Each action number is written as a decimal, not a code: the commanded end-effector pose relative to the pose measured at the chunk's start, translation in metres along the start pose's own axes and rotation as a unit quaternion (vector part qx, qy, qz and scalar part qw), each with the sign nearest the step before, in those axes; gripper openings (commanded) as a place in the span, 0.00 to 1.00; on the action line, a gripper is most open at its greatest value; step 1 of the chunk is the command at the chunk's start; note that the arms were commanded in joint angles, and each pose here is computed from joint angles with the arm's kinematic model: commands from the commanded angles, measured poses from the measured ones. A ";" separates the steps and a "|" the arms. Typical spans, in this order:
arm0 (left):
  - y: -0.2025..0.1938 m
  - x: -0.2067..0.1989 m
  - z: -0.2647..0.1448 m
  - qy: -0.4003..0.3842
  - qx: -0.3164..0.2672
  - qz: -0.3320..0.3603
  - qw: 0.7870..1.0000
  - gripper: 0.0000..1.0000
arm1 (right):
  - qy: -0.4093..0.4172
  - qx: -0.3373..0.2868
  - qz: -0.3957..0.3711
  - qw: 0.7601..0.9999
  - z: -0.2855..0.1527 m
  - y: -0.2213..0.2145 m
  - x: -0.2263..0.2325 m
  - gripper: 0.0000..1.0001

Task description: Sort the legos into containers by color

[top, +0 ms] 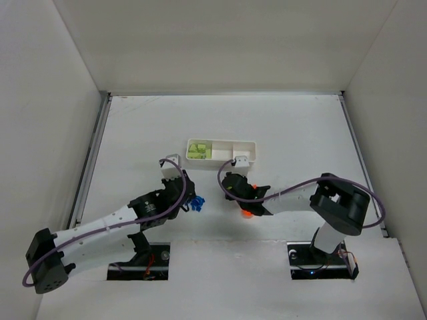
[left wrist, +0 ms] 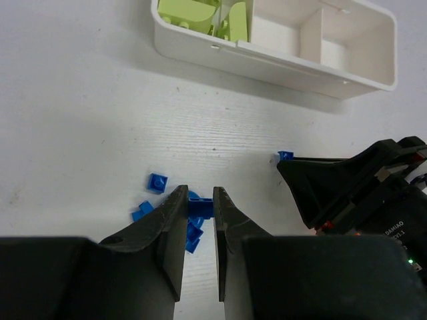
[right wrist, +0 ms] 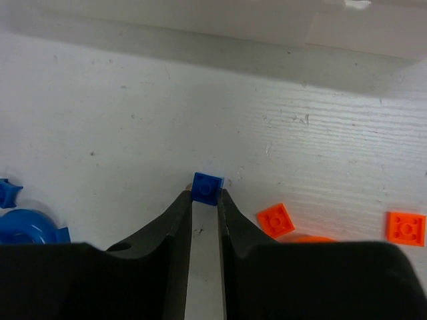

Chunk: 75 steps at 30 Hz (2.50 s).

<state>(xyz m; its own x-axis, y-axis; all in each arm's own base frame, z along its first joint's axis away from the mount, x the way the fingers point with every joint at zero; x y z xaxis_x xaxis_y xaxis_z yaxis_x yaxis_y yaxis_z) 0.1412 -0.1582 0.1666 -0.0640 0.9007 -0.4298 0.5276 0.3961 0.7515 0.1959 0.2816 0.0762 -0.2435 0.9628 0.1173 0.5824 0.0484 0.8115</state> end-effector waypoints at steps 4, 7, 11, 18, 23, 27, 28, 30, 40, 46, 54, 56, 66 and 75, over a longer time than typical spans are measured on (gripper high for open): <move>0.026 -0.038 0.005 -0.043 -0.031 -0.008 0.999 0.09 | 0.036 -0.085 0.045 0.995 -0.032 0.058 0.007 0.20; 0.032 -0.047 0.011 -0.052 -0.034 -0.007 0.998 0.09 | 0.067 -0.116 0.058 0.989 -0.055 0.083 0.008 0.20; 0.042 -0.058 0.022 -0.065 -0.045 -0.017 0.997 0.09 | 0.091 -0.147 0.077 0.982 -0.067 0.122 0.000 0.21; 0.060 -0.077 0.049 -0.089 -0.059 -0.033 0.994 0.10 | 0.089 -0.150 0.084 0.981 -0.033 0.167 -0.006 0.21; 0.068 -0.084 0.070 -0.097 -0.061 -0.049 0.992 0.10 | 0.077 -0.128 0.076 0.986 0.003 0.169 -0.003 0.21; 0.073 -0.087 0.083 -0.100 -0.057 -0.058 0.992 0.11 | 0.061 -0.114 0.077 0.989 0.028 0.164 -0.007 0.22; 0.075 -0.087 0.085 -0.099 -0.059 -0.060 0.992 0.11 | 0.061 -0.112 0.079 0.989 0.032 0.165 -0.008 0.24; 0.077 -0.087 0.090 -0.095 -0.061 -0.062 0.992 0.11 | 0.068 -0.116 0.083 0.988 0.032 0.168 -0.007 0.33; 0.069 -0.098 0.128 -0.082 -0.037 -0.043 0.995 0.12 | 0.058 -0.144 0.109 0.982 -0.002 0.167 -0.029 0.41; 0.055 -0.102 0.160 -0.062 -0.013 -0.024 0.998 0.14 | 0.036 -0.141 0.112 0.983 -0.029 0.126 -0.046 0.38; 0.050 -0.103 0.180 -0.043 -0.003 -0.016 0.999 0.31 | 0.072 -0.114 0.077 0.988 -0.054 0.083 -0.033 0.38; 0.052 -0.103 0.179 -0.044 -0.005 -0.016 0.999 0.36 | 0.096 -0.096 0.048 0.990 -0.055 0.071 -0.017 0.38; 0.058 -0.059 0.122 -0.039 -0.013 -0.030 0.999 0.31 | 0.197 -0.041 -0.093 0.975 -0.055 0.008 0.078 0.46; 0.028 0.031 0.057 0.040 0.015 -0.058 0.997 0.26 | 0.224 -0.006 -0.132 0.966 -0.040 -0.026 0.112 0.48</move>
<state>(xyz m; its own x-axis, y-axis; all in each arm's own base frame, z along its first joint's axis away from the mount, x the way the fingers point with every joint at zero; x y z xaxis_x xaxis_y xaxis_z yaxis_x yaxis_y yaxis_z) 0.2250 -0.1458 0.1649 -0.1198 0.8466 -0.5185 0.4845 0.5057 0.7138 0.1186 0.3571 0.0812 -0.6750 0.7302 0.1058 0.4730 0.3182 0.8216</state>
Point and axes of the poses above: each gripper's point midway between its finger pads, its own z axis out along the fingers, its own x axis along the line the jaws close on, y = z × x, the point moved 8 cm from there along -z, back along the fingers, and after that the axes turned 6 degrees about -z, right-handed, at the moved point
